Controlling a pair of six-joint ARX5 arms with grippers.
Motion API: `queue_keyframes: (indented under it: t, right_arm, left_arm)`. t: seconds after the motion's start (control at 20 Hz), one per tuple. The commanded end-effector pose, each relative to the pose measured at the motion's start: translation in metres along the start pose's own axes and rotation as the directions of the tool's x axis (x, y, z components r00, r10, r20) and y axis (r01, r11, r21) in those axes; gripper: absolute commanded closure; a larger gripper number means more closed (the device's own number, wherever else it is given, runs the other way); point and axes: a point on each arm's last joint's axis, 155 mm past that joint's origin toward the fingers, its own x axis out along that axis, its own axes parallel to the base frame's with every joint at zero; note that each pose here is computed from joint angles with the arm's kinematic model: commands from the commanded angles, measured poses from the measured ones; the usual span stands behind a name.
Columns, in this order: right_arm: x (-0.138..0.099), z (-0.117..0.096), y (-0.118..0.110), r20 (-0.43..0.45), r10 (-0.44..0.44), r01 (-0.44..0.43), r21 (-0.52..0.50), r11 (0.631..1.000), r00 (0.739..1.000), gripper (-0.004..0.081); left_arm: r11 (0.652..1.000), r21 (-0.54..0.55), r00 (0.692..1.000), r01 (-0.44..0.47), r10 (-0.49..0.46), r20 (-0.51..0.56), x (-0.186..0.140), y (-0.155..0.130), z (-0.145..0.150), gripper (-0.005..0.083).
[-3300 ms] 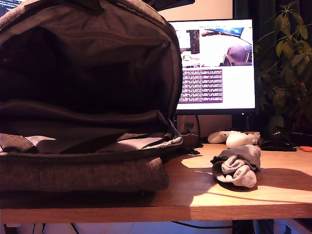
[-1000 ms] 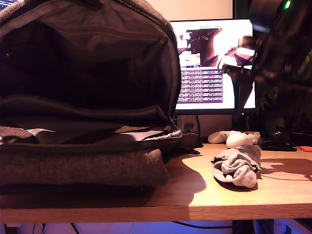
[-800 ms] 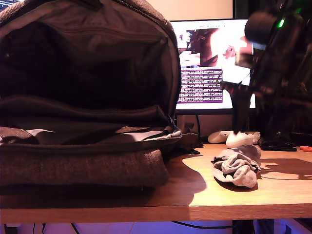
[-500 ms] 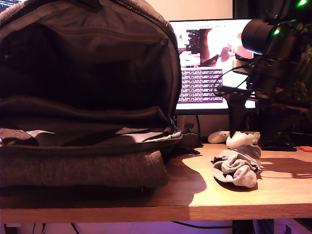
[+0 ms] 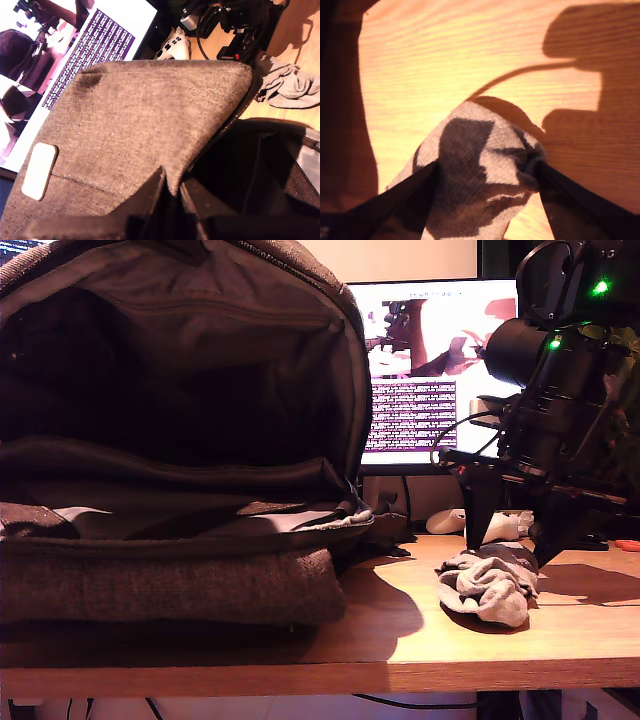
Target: Pack the pair of socks inside the grey Google backpack
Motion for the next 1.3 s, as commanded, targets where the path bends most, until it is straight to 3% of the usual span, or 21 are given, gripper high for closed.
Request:
queue_keyframes:
  t: [0.0, 0.15, 0.25, 0.5, 0.75, 1.05, 1.25]
  right_arm:
    - [0.008, -0.007, 0.001, -0.033, 0.003, -0.003, -0.006, 1.0, 0.999, 0.0299]
    - [0.009, -0.01, 0.003, -0.042, 0.001, -0.002, -0.009, 1.0, 0.999, 0.0622]
    - [0.009, -0.009, 0.003, -0.042, 0.001, -0.002, -0.01, 1.0, 0.999, 0.0766]
    - [-0.004, -0.004, 0.006, -0.013, 0.006, -0.007, -0.015, 1.0, 1.0, 0.0783]
    - [-0.05, 0.019, 0.011, 0.119, -0.002, 0.006, -0.033, 0.999, 0.993, 0.0783]
    - [-0.122, 0.042, 0.016, 0.316, -0.019, 0.038, -0.054, 0.998, 0.949, 0.0783]
    - [-0.15, 0.032, 0.015, 0.39, -0.034, 0.068, -0.074, 0.995, 0.92, 0.0783]
  left_arm:
    - [0.999, -0.034, 0.999, -0.029, 0.031, 0.038, -0.004, 0.014, 0.014, 0.0794]
    - [0.999, -0.034, 0.999, -0.03, 0.031, 0.038, -0.004, 0.014, 0.014, 0.0794]
    - [0.999, -0.034, 0.999, -0.029, 0.031, 0.038, -0.004, 0.014, 0.014, 0.0794]
    - [0.999, -0.039, 0.998, -0.035, 0.037, 0.047, -0.005, 0.017, 0.018, 0.0794]
    - [0.996, -0.072, 0.993, -0.057, 0.064, 0.104, -0.016, 0.039, 0.043, 0.0794]
    - [0.996, -0.069, 0.991, -0.049, 0.057, 0.123, -0.019, 0.043, 0.052, 0.0794]
    - [0.997, -0.062, 0.992, -0.037, 0.044, 0.117, -0.013, 0.04, 0.055, 0.0794]
